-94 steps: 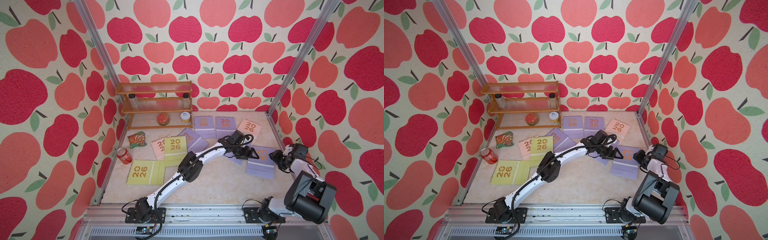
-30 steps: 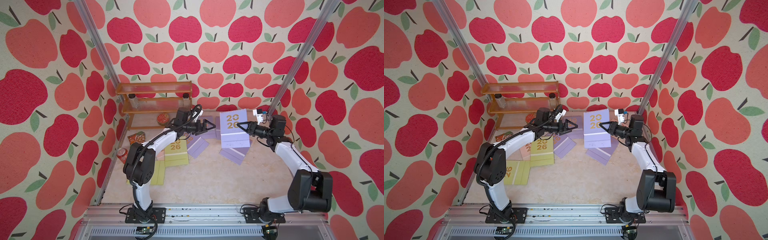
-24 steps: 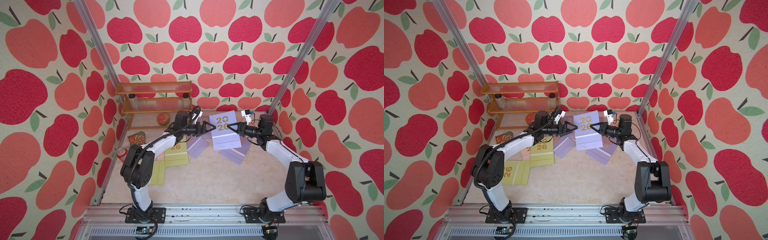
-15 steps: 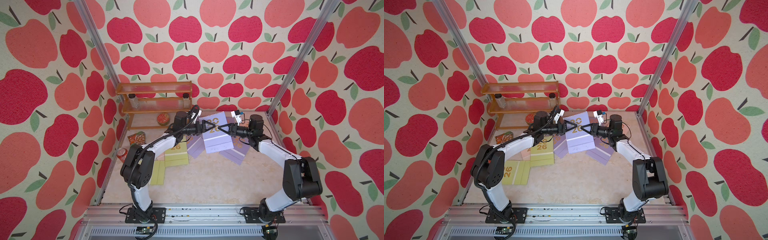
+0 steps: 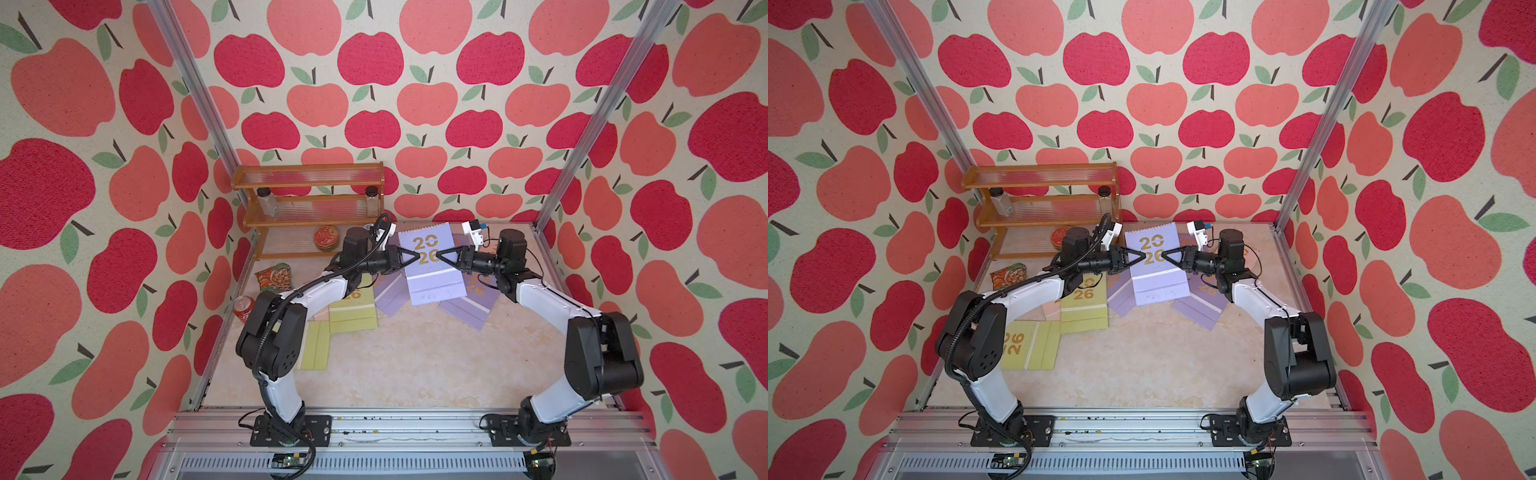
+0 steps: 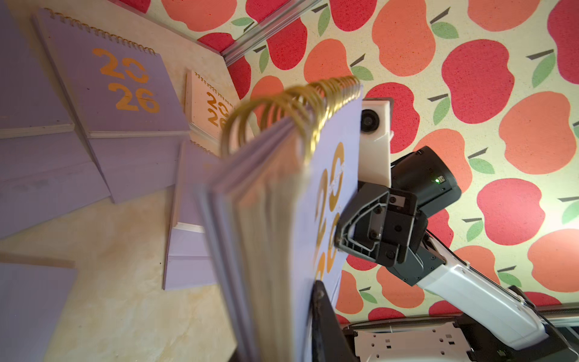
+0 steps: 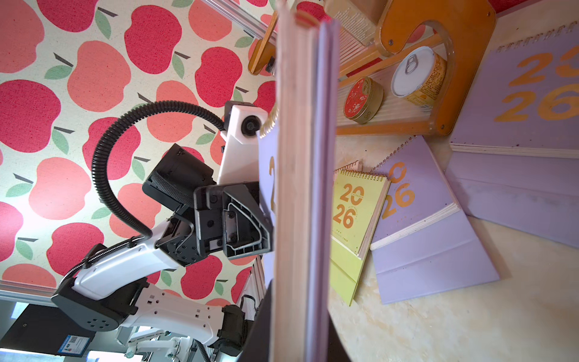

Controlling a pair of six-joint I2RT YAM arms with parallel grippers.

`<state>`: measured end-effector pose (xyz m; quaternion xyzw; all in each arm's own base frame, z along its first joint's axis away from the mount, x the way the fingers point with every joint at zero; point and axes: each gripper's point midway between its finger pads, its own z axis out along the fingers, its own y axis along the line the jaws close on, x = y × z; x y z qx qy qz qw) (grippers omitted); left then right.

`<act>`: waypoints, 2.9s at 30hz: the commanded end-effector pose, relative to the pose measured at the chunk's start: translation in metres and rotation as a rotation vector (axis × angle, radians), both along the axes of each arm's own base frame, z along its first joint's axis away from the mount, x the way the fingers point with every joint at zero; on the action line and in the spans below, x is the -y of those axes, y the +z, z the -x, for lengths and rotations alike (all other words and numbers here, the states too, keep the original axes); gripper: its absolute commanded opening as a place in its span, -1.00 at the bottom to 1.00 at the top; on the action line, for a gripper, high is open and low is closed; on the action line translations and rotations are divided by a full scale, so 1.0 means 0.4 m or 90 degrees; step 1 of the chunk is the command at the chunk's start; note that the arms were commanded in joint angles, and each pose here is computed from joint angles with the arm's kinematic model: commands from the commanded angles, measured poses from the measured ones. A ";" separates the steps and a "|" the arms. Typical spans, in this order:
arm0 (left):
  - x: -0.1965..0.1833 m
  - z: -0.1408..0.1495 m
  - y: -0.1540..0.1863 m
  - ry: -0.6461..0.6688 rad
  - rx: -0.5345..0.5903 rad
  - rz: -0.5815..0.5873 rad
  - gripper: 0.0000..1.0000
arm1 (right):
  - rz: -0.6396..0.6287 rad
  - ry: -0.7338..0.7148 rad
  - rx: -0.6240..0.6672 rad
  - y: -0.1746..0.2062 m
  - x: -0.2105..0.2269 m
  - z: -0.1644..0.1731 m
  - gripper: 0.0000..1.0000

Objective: Stack the calendars
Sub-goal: Place the calendar at the center of the board.

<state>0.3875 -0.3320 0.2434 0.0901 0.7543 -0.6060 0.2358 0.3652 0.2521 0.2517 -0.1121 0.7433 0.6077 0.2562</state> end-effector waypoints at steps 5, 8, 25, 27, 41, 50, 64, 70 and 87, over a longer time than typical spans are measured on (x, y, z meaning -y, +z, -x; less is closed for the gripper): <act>-0.056 -0.002 0.046 0.002 0.052 -0.024 -1.00 | 0.044 0.018 0.060 0.022 0.006 0.013 -0.53; -0.082 0.016 0.053 -0.032 0.058 -0.038 -1.00 | 0.100 0.011 0.080 0.017 0.035 0.022 -0.45; -0.121 0.117 0.096 -0.155 0.091 -0.013 -1.00 | 0.046 0.088 0.130 -0.018 0.050 0.044 0.68; -0.120 0.118 0.095 -0.157 0.090 -0.012 -1.00 | 0.039 0.098 0.128 -0.023 0.039 0.049 0.65; -0.079 0.121 0.062 -0.167 0.075 -0.009 -1.00 | -0.007 0.114 0.147 -0.004 -0.019 0.065 0.18; -0.070 0.116 0.041 -0.161 0.064 -0.013 -1.00 | -0.020 0.130 0.142 0.004 -0.035 0.087 -0.48; -0.130 0.054 0.003 -0.091 0.056 -0.089 -0.12 | 0.070 0.146 -0.008 -0.111 -0.023 0.159 -1.00; -0.228 0.017 0.005 -0.022 0.061 -0.150 0.08 | 0.119 0.146 -0.090 -0.209 0.000 0.211 -1.00; -0.269 0.029 -0.028 0.000 0.032 -0.145 0.09 | 0.175 0.136 -0.294 -0.457 -0.004 0.339 -1.00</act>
